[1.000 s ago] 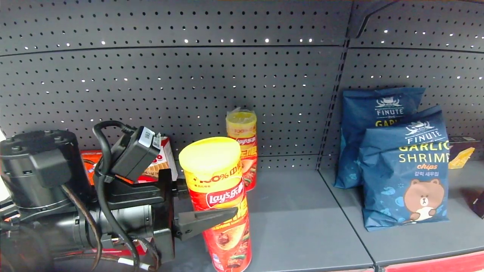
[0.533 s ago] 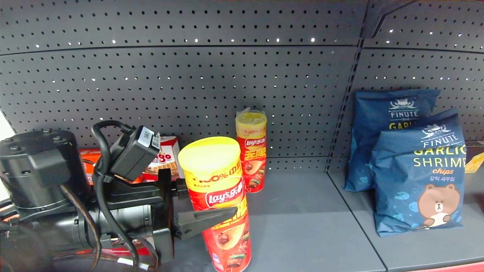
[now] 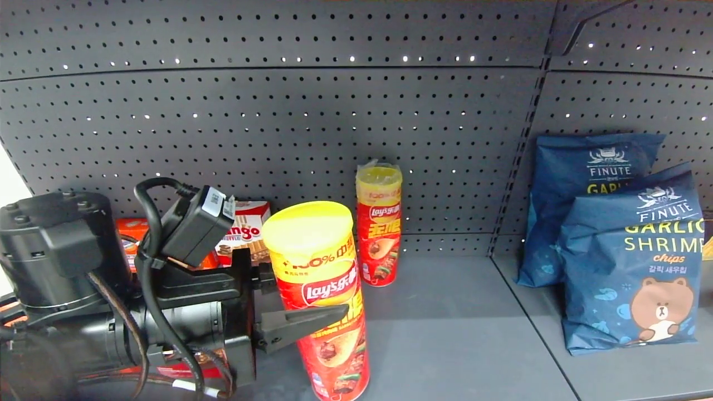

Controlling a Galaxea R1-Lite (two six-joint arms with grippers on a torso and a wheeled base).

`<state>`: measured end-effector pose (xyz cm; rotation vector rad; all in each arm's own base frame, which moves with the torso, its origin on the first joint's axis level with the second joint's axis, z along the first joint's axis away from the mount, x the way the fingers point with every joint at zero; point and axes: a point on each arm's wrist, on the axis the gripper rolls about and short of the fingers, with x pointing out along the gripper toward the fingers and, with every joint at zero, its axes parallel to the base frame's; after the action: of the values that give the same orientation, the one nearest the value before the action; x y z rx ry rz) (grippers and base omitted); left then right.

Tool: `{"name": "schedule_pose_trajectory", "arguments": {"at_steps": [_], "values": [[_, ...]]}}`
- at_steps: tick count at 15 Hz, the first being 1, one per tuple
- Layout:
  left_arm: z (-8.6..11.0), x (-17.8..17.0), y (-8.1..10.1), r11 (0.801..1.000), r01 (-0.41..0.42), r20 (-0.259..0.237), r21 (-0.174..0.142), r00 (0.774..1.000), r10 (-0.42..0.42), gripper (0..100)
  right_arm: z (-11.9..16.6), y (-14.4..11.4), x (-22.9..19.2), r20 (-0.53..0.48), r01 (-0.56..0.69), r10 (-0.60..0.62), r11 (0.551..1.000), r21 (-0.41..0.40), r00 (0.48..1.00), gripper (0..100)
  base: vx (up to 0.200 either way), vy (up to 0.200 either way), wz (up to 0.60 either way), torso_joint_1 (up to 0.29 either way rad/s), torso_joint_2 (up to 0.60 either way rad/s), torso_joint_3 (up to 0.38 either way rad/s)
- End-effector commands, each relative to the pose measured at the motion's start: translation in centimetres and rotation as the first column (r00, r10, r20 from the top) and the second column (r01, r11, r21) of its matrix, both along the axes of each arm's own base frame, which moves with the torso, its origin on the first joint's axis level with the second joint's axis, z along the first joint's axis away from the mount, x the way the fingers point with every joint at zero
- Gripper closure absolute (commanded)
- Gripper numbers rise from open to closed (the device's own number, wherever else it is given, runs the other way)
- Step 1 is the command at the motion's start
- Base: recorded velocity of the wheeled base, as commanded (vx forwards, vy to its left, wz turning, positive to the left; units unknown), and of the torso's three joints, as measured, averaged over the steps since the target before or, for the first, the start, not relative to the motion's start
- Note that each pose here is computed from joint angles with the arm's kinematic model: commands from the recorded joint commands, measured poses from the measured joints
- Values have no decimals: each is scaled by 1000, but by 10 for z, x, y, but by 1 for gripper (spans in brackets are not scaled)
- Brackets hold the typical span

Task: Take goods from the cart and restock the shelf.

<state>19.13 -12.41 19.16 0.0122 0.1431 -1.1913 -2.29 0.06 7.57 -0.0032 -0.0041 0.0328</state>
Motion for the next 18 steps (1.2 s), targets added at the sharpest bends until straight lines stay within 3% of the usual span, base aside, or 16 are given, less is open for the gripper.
{"name": "schedule_pose_trajectory", "arguments": {"at_steps": [1,3,12,13,14,16,18], "values": [[-2,0,0,1000,-1,-5,3,1000,1,100,0,0,0,-1,-1,1,1000,-1,1000,0,0,0,0,0,0,0],[-1,1,1,1000,-6,-4,3,1000,6,100,0,0,0,-1,1,-1,1000,0,1000,0,0,0,600,5,2,2],[-1,1,2,1000,-10,-1,1,1000,10,100,1,0,0,3,10,-10,1000,-24,1000,0,0,0,0,0,0,0],[1,2,2,1000,-10,3,-1,1000,10,100,115,0,14,46,3,-4,1000,22,999,0,0,0,0,0,0,0],[-2,1,2,1000,-9,-7,5,1000,9,100,153,0,25,64,-22,18,998,61,998,0,0,0,0,0,0,0],[0,3,1,1000,-7,-2,1,1000,7,100,160,4,33,39,-204,206,977,-62,978,0,0,0,0,0,0,0],[-3,2,1,1000,-9,-11,6,1000,9,100,162,7,52,-35,-291,290,955,-53,957,0,0,0,0,0,0,0]]}}
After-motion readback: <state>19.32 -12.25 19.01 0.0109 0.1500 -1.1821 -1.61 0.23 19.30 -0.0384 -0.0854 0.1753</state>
